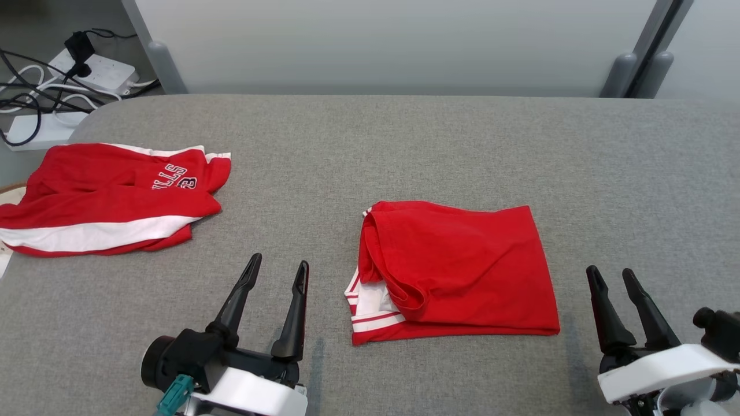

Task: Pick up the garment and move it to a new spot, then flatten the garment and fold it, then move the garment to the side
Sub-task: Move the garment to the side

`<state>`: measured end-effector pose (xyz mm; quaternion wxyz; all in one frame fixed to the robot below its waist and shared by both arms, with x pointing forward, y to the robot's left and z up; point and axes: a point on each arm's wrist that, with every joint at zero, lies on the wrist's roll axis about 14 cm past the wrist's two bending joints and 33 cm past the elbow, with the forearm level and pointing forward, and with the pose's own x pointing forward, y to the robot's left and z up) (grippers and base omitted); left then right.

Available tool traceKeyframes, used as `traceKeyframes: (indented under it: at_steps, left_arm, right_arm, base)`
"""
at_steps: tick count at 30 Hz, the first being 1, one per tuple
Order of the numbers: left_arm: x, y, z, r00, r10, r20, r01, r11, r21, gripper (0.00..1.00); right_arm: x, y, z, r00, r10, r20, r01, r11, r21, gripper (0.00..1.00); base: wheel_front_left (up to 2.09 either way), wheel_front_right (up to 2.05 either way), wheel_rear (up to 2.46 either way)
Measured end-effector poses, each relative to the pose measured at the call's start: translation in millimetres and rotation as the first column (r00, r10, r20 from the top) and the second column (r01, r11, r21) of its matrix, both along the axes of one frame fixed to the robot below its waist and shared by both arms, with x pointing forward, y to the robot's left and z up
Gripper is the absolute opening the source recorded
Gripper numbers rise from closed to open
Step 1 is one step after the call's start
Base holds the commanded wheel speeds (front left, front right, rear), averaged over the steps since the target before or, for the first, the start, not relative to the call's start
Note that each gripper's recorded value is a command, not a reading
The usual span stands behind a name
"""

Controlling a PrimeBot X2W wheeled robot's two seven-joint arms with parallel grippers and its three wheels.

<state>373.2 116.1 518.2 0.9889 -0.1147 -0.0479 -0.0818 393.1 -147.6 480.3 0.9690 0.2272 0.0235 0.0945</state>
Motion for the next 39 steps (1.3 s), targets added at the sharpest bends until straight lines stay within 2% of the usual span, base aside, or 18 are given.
traceKeyframes:
  at_steps: [6,13,18,22,26,27,28,30,35,39]
  left_arm:
    - [1,4,-10,0.999,0.014,-0.03,-0.014,1.0,0.002,1.0]
    - [3,11,-18,0.998,0.037,-0.057,-0.037,0.999,0.006,1.0]
    - [8,20,-18,0.997,0.062,-0.056,-0.061,0.998,0.012,1.0]
    - [10,25,-21,0.995,0.083,-0.064,-0.082,0.996,0.018,1.0]
    - [11,28,-27,0.992,0.093,-0.082,-0.092,0.996,0.02,1.0]
    - [11,28,-28,0.992,0.093,-0.085,-0.091,0.996,0.021,1.0]
    - [11,28,-29,0.992,0.094,-0.087,-0.093,0.995,0.021,1.0]
    - [12,27,-29,0.992,0.095,-0.087,-0.093,0.995,0.022,1.0]
    - [18,25,-23,0.994,0.087,-0.067,-0.085,0.996,0.021,1.0]
    - [19,23,-23,0.995,0.08,-0.065,-0.079,0.997,0.019,1.0]
  right_arm:
    - [21,11,-19,0.99,0.065,-0.122,-0.053,0.993,0.101,1.0]
    - [45,22,-46,0.947,0.154,-0.283,-0.109,0.98,0.167,1.0]
    - [55,26,-65,0.907,0.195,-0.374,-0.121,0.97,0.212,1.0]
    - [50,40,-89,0.85,0.254,-0.461,-0.15,0.957,0.249,1.0]
    - [55,49,-93,0.826,0.295,-0.481,-0.179,0.945,0.272,1.0]
    - [56,50,-94,0.823,0.3,-0.481,-0.184,0.944,0.274,0.76]
    - [57,52,-93,0.823,0.305,-0.479,-0.188,0.942,0.277,0.45]
    - [57,56,-91,0.817,0.323,-0.477,-0.21,0.938,0.276,0.0]
    - [53,64,-87,0.817,0.351,-0.458,-0.258,0.932,0.255,0.0]
    - [55,61,-76,0.852,0.343,-0.396,-0.295,0.939,0.178,0.0]
  base:
    - [0.0,0.0,0.0]
    - [0.0,0.0,0.0]
    - [0.0,0.0,0.0]
    - [0.0,0.0,0.0]
    - [0.0,0.0,0.0]
    - [0.0,0.0,0.0]
    - [0.0,0.0,0.0]
    - [0.0,0.0,0.0]
    - [0.0,0.0,0.0]
    - [0.0,0.0,0.0]
